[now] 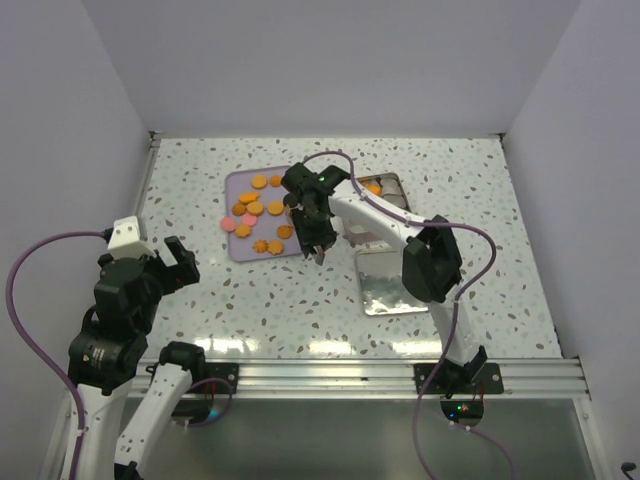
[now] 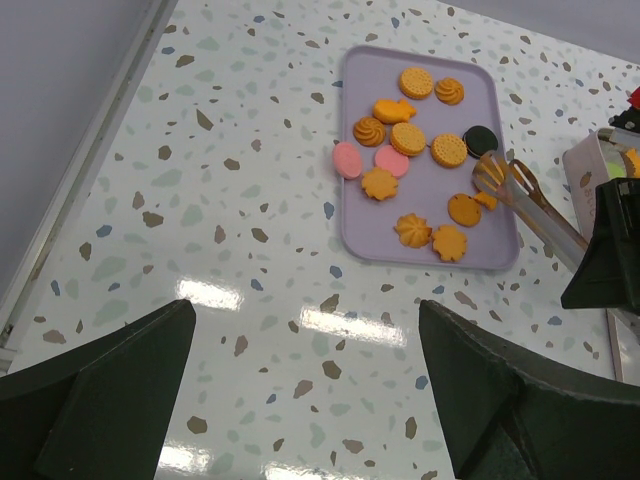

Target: Pack the cookies

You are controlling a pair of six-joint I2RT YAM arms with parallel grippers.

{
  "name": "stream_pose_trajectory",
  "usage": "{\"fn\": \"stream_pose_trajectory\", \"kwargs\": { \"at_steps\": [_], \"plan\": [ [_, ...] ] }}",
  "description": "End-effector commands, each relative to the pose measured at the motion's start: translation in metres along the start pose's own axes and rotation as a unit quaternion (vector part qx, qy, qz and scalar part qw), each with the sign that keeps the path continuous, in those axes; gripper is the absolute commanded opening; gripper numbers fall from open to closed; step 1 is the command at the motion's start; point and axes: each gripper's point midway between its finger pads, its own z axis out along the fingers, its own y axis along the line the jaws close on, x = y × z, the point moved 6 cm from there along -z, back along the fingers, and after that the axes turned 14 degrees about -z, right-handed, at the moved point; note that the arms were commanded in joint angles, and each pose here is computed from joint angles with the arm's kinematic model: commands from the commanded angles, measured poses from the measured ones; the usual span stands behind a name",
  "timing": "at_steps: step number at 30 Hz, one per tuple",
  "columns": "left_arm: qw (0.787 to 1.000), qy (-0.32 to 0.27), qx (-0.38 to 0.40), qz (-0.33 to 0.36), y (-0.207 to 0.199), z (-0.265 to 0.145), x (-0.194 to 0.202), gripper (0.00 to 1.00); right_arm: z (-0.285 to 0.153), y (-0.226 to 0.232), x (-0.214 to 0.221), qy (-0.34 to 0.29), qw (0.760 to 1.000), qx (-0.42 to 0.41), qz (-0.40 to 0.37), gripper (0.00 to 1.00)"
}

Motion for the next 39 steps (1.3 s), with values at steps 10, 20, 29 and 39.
{"fn": "stream_pose_trajectory", "kwargs": {
  "at_steps": [10,20,29,39],
  "plan": [
    [1.0,-0.015,0.019,0.005,-0.004,0.002,-0.004,1.0,-0.004,0.005,-0.001,0.009,1.0,-0.004,0.0,0.33],
    [1.0,-0.018,0.024,0.005,-0.005,0.0,-0.004,1.0,-0.02,0.008,-0.008,-0.016,1.0,-0.004,-0.004,0.19],
    [0.999,-0.023,0.048,0.006,-0.007,-0.005,-0.003,1.0,-0.06,0.009,-0.019,-0.055,0.998,-0.006,-0.007,0.18],
    [0.997,-0.026,0.074,0.008,-0.008,-0.011,0.0,1.0,-0.111,-0.035,-0.007,-0.092,0.995,0.035,0.024,0.18]
  ]
}}
